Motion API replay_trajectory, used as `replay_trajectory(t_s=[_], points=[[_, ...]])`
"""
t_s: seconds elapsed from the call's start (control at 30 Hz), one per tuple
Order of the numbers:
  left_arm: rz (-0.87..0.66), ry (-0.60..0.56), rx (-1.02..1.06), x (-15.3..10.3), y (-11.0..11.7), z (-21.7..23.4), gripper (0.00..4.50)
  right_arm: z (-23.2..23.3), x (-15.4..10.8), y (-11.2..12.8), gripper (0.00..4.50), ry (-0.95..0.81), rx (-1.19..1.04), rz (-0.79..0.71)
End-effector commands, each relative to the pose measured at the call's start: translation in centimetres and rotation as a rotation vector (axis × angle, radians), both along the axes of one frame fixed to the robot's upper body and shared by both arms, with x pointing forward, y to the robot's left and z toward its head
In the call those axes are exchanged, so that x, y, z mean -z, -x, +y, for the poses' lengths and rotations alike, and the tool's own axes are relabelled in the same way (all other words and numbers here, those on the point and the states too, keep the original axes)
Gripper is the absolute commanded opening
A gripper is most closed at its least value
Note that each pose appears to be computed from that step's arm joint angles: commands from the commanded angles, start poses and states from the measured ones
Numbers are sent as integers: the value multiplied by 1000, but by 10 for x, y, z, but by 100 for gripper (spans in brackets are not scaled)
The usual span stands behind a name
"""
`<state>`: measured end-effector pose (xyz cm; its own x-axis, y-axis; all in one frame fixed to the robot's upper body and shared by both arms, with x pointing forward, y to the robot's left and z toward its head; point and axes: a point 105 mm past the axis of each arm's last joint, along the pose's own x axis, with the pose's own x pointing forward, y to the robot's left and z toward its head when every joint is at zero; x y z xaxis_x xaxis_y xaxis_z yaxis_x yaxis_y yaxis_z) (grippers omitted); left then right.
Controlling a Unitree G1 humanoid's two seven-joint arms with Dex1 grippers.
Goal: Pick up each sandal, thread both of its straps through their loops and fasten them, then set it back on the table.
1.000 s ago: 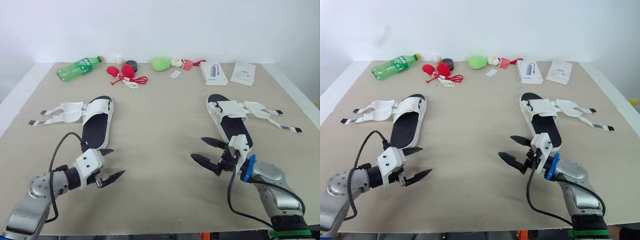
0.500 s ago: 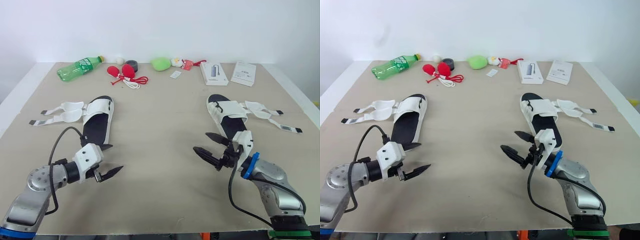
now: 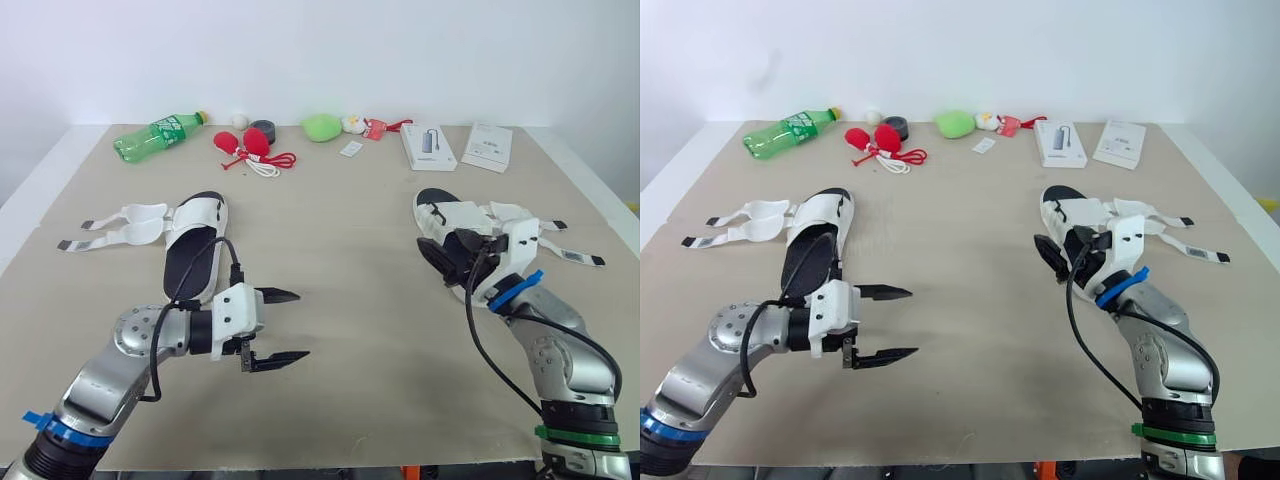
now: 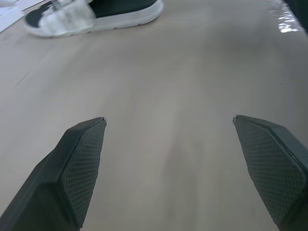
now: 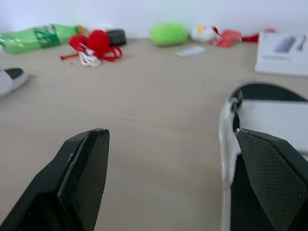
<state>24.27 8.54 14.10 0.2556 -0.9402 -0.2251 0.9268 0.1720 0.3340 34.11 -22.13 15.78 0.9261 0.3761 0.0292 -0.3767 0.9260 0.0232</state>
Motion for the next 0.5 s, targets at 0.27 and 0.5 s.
replay_trajectory(t_s=[0.27,0.5], points=[[-26,50,53,-6,3,-16,437,-14,4,2,450,24,58,31],[-52,47,32,-11,2,-20,437,-13,14,-12,450,61,40,56]])
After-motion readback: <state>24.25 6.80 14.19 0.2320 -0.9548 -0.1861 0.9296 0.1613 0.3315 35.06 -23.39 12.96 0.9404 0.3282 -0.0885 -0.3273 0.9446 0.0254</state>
